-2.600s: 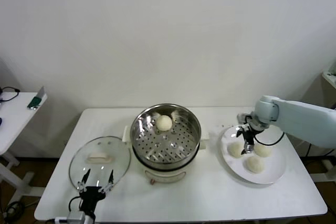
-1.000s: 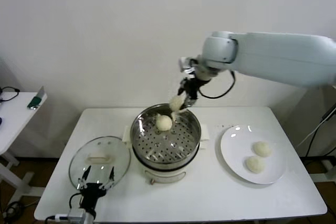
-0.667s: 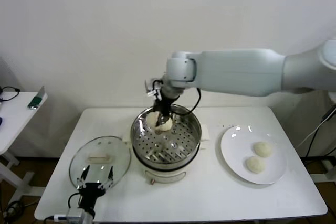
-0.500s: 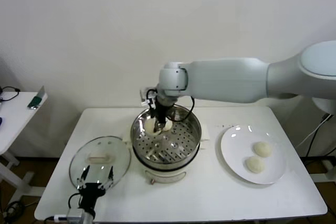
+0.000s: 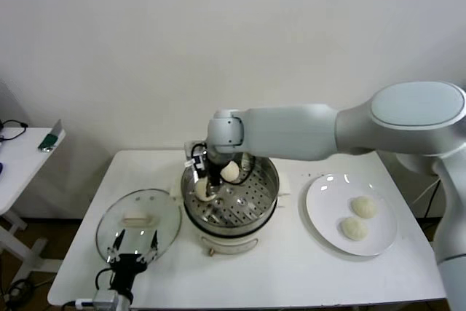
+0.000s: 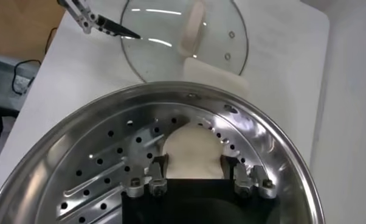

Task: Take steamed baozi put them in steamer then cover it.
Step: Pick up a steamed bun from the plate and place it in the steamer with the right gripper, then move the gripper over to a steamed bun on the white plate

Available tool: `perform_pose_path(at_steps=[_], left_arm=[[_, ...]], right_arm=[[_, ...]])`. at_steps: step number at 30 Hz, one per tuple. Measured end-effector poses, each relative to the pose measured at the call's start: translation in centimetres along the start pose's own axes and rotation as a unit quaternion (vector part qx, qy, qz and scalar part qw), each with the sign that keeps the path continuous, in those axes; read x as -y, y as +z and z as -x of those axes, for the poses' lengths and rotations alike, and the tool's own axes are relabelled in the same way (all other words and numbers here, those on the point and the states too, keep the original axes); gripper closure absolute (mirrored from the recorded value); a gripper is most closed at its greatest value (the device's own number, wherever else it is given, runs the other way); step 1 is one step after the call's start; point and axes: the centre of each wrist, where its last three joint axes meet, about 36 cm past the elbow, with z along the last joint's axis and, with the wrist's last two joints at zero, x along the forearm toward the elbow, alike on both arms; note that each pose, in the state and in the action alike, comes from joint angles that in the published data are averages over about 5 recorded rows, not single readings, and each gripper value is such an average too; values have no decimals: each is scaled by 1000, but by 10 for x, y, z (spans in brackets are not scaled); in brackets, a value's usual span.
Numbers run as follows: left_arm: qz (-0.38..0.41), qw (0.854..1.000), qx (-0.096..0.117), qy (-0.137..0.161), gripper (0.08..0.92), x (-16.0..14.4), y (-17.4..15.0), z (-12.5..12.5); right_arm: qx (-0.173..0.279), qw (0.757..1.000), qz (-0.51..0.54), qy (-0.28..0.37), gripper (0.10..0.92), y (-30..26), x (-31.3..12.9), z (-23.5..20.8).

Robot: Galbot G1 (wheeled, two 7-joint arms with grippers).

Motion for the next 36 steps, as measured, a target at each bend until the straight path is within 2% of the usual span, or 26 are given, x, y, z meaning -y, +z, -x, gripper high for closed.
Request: perform_pose_path(at_steps=[5,9,15,20,28,36], left_arm=[[0,1000,2,0,177,0,-2,-1],[1,1000,3,1,177,0,-3,0],[2,1000,4,1,177,0,-3,2],[3,1000,7,3,177,0,-6,4],[3,1000,5,5,177,6,-5,7],[4,1000,-2,0,177,7,0,6]], right_arm=[[1,1000,-9,-1,208,14,4,-19],[2,1000,-9,-6,200,45,7,-53],[-15,1000,4,-18,199,127,-4,-114],[-45,998,39,-28,200,219,-37,-139],[-70,991,100,-46,200,333,-104,-124],[-81,986,129,-63,200,384,-147,-77]])
